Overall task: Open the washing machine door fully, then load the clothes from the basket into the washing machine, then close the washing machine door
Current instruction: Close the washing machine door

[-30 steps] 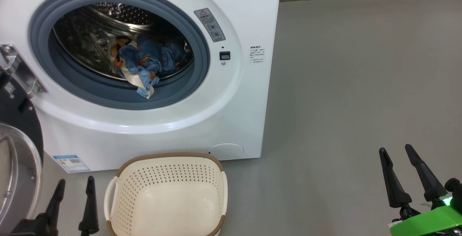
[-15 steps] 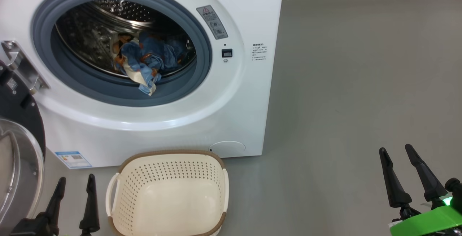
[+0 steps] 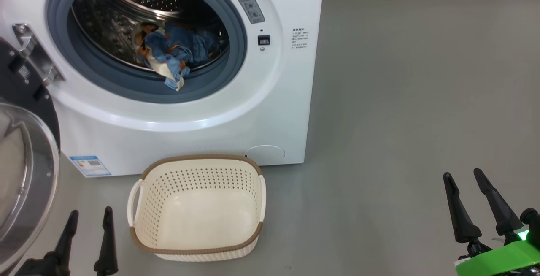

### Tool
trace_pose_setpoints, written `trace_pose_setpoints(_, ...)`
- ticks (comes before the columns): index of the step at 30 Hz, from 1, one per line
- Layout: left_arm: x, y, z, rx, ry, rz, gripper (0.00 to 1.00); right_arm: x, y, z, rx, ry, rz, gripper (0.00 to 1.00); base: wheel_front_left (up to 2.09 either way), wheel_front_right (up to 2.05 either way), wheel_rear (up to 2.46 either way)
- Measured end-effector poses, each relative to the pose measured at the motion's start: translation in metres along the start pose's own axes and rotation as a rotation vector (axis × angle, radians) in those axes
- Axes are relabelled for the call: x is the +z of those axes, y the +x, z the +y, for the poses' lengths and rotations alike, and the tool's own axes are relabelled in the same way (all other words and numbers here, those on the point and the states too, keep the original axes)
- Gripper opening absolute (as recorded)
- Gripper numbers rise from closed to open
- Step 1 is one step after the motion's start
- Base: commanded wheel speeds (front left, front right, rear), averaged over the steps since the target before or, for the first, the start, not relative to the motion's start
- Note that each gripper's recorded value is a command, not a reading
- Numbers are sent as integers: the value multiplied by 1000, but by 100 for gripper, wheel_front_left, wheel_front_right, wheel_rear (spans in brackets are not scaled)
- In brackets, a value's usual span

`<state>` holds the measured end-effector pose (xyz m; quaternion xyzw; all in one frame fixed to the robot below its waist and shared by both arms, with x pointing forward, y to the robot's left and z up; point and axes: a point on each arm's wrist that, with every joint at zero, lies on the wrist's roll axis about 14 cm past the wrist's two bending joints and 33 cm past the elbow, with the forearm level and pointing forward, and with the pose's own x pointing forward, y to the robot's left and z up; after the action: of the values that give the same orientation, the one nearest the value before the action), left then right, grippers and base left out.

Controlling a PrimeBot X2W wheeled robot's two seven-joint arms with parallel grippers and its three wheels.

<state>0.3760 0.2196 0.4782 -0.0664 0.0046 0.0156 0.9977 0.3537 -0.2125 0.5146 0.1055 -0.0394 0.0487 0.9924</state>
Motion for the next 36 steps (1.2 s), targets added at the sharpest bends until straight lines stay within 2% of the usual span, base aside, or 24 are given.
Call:
trace_pose_setpoints(10,1,-2,2,4,1,-4,100,-1,3,3,11,1,2,100,-23,23,0)
trace_pose_setpoints(18,6,-13,20,64,-19,-19,100,-6,13,21,70,8,14,100,0,0,0)
trace_pose_setpoints(24,12,-30,44,150,-30,-42,100,-15,26,49,160,17,38,100,0,0,0)
trace_pose_setpoints(36,13,-93,101,368,-43,-58,100,-35,48,125,399,33,94,100,0,0,0)
